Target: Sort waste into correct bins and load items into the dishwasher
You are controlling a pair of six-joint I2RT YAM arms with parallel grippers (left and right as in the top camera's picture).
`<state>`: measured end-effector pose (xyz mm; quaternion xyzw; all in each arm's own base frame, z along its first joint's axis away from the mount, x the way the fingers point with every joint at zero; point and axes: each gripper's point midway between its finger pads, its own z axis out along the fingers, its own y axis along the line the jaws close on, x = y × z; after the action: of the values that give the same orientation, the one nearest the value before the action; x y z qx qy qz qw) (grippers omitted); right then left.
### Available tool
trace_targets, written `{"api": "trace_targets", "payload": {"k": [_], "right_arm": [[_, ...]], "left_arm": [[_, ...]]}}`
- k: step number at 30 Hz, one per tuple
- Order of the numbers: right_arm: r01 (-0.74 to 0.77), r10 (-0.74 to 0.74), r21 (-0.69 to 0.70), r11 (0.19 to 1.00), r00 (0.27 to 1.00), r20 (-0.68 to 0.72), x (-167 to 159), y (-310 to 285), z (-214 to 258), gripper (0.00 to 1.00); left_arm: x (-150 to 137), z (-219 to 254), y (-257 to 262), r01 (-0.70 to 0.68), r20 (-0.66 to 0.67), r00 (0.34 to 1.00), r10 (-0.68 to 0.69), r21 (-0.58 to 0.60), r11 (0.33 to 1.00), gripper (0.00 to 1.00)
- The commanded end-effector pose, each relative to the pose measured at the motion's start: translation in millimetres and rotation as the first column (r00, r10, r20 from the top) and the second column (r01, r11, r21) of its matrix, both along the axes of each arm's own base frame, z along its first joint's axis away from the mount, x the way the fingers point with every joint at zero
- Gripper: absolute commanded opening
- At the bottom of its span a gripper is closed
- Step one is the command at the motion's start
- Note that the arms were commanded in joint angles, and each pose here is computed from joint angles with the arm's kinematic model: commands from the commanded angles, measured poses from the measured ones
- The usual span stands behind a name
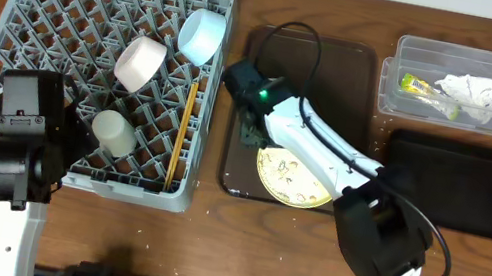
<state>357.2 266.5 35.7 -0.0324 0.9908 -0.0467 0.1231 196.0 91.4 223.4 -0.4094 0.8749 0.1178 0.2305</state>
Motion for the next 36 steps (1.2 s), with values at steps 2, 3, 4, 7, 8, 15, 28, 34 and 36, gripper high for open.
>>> {"api": "trace_targets", "payload": {"k": [2, 3, 4, 7, 8, 15, 28, 34, 36], "right_arm": [[0.070, -0.070, 0.036, 0.997, 0.998, -0.007, 2, 8, -12, 0.41], [0.071, -0.071, 0.041, 0.997, 0.997, -0.003, 3, 10, -12, 0.42], [0.079, -0.079, 0.047, 0.996, 0.997, 0.001, 3, 12, -14, 0.42], [0.113, -0.113, 0.052, 0.992, 0.994, -0.002, 1, 14, -17, 0.42], [0.118, -0.118, 0.049, 0.992, 0.993, -0.006, -1, 14, -18, 0.42], [0.114, -0.114, 0.022, 0.993, 0.993, -0.026, -5, 13, -32, 0.40], [-0.084, 0.081, -0.043, 0.996, 0.994, -0.072, -27, 30, -52, 0.25], [-0.159, 0.150, -0.141, 0.977, 0.986, -0.068, -33, 21, -49, 0.22], [-0.164, 0.153, -0.161, 0.973, 0.985, -0.077, -34, 17, -49, 0.17]], "left_arm": [[0, 5, 4, -0.008, 0.008, 1.000, 0.008, 0.018, 1.000, 0.98], [0, 5, 4, -0.008, 0.008, 1.000, 0.008, 0.018, 1.000, 0.98], [-1, 5, 4, -0.008, 0.007, 1.000, 0.008, 0.018, 1.000, 0.98], [-1, 5, 4, -0.008, 0.007, 1.000, 0.007, 0.017, 1.000, 0.98], [0, 6, 4, -0.008, 0.008, 1.000, 0.008, 0.018, 1.000, 0.98], [0, 5, 4, -0.008, 0.008, 1.000, 0.008, 0.018, 1.000, 0.98], [-1, 5, 4, -0.008, 0.007, 1.000, 0.008, 0.018, 1.000, 0.98], [0, 5, 4, -0.008, 0.008, 1.000, 0.008, 0.018, 1.000, 0.98], [0, 5, 4, -0.008, 0.008, 1.000, 0.008, 0.018, 1.000, 0.98]]}}
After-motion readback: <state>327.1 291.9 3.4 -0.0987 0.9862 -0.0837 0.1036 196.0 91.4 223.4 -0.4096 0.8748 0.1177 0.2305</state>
